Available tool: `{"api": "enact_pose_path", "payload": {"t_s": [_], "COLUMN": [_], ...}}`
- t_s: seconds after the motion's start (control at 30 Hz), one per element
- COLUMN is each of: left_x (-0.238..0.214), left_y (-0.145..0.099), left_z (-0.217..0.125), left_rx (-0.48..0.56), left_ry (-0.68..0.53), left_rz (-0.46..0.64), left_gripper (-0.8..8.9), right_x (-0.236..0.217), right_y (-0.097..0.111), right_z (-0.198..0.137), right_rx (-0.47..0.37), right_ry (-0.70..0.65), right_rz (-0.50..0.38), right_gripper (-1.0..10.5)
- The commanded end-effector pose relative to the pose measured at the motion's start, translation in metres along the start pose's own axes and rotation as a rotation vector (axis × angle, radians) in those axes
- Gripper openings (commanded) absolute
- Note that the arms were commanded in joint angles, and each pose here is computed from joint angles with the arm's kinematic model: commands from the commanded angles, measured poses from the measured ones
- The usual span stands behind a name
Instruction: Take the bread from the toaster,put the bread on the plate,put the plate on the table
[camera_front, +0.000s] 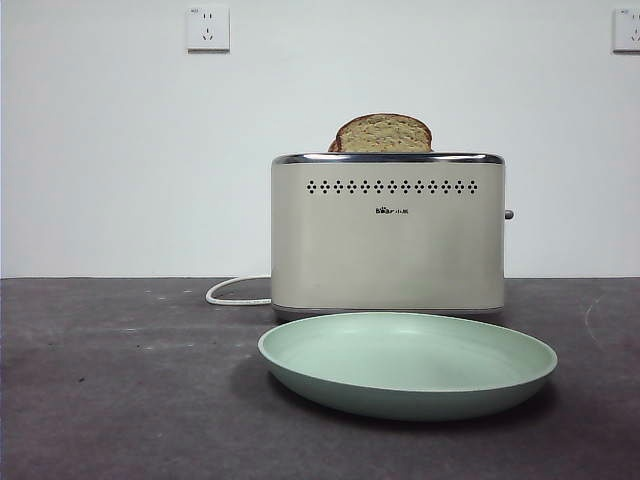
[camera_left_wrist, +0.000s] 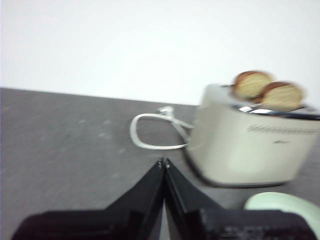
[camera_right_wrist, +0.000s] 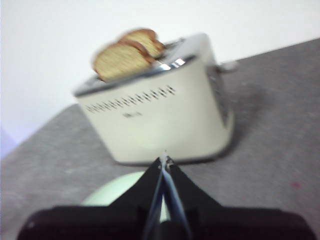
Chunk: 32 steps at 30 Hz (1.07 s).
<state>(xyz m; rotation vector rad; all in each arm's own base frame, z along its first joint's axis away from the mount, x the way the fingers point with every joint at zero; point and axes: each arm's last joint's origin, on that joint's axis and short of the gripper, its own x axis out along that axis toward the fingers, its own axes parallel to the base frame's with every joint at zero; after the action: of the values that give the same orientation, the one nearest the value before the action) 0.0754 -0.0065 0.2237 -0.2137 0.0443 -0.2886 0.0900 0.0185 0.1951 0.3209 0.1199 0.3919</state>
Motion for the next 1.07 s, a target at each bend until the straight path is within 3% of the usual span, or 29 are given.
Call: {"api": "enact_pose_path", "payload": {"t_s": [0.03, 0.17, 0.37, 0.6, 0.8, 1.07], "left_x": [-0.005, -0.012, -0.017, -0.018, -0.017, -0.014], "left_y": [-0.007, -0.017, -0.03, -0.039, -0.04, -0.04], "left_z": [0.017, 0.041, 0.072, 0.096, 0.101, 0.1], "left_rx": [-0.018, -0.023, -0.048, -0.086, -0.085, -0.087], "left_ry": [-0.005, 0.031, 0.122, 0.253, 0.38, 0.407], "left_rz": [-0.053, -0.141, -0.291, -0.412, -0.431, -0.432], "left_gripper": [-0.07, -0.07, -0.07, -0.07, -0.07, -0.03], "right_x": [-0.002, -0.003, -0.002, -0.001, -0.001, -0.002], "right_y": [0.008, 0.019, 0.036, 0.049, 0.051, 0.051], "right_z": [0.018, 0.044, 0.086, 0.124, 0.129, 0.127], "right_rx": [0.028, 0.039, -0.008, -0.075, -0.104, -0.103], "right_ry": [0.009, 0.124, 0.333, 0.536, 0.676, 0.695], "right_rz": [0.046, 0.08, 0.151, 0.168, 0.174, 0.173], "right_gripper": [-0.1, -0.1, -0.1, -0.1, -0.1, 0.1]}}
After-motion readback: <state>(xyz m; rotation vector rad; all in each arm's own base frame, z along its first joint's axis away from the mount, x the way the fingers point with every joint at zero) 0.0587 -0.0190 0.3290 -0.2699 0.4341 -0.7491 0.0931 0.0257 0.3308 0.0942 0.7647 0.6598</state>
